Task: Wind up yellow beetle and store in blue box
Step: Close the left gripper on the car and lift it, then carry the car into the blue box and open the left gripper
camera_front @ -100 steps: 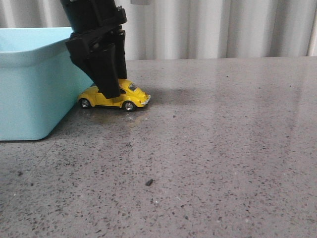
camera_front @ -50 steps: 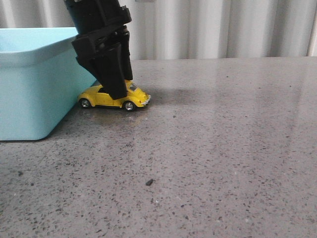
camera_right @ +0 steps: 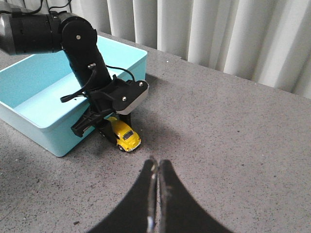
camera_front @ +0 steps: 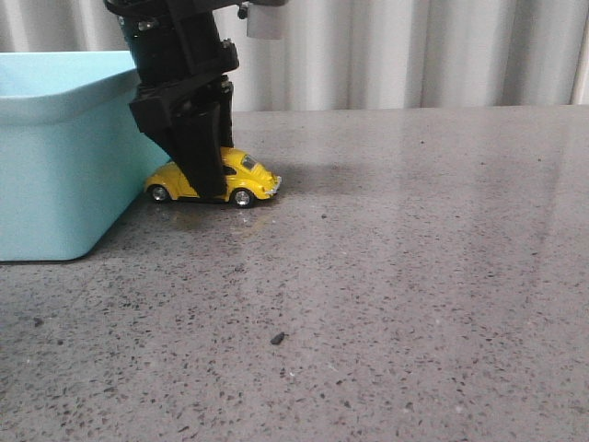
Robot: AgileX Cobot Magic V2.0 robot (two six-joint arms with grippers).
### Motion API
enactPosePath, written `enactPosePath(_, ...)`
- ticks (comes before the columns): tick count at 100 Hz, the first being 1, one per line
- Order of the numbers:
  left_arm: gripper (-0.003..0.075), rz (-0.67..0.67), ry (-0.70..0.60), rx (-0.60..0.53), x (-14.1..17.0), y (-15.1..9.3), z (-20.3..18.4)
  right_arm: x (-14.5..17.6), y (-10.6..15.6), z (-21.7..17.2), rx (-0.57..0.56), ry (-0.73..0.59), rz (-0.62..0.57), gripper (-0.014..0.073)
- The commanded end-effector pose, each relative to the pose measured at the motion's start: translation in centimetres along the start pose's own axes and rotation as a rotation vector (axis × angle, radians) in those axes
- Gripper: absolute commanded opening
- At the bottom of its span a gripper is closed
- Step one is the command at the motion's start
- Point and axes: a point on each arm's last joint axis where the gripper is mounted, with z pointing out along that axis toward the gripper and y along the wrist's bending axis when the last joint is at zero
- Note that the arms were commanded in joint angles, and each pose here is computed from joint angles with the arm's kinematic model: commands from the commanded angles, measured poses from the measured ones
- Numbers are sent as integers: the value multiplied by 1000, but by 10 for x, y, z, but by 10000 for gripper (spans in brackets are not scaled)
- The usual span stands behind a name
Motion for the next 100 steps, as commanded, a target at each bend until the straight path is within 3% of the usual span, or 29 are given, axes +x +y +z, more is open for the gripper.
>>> enactPosePath(1,176,1,-43,-31,-6,-5,-29,-11,-1,-4,13,-82,-13,-62)
enactPosePath(26,-13,-2,-122,-53,-16,-3,-44,-11,-1,-4,13,-82,-13,-62)
enactPosePath(46,-21,5,-353,-114,-44,0,-90,-11,-1,-4,13,-82,-13,-62)
enactPosePath(55,-21,7,-412,-198,-52,2,-121,-11,-1,-4,15,-82,-14,-62)
enactPosePath(73,-21,-140,-443,-416,-53,5,-180,-11,-1,-4,16,-88,-14,-62)
enactPosePath(100,-21,-602,-329,-757,-10,12,-232,-12,-1,-4,17,-94,-14,-62)
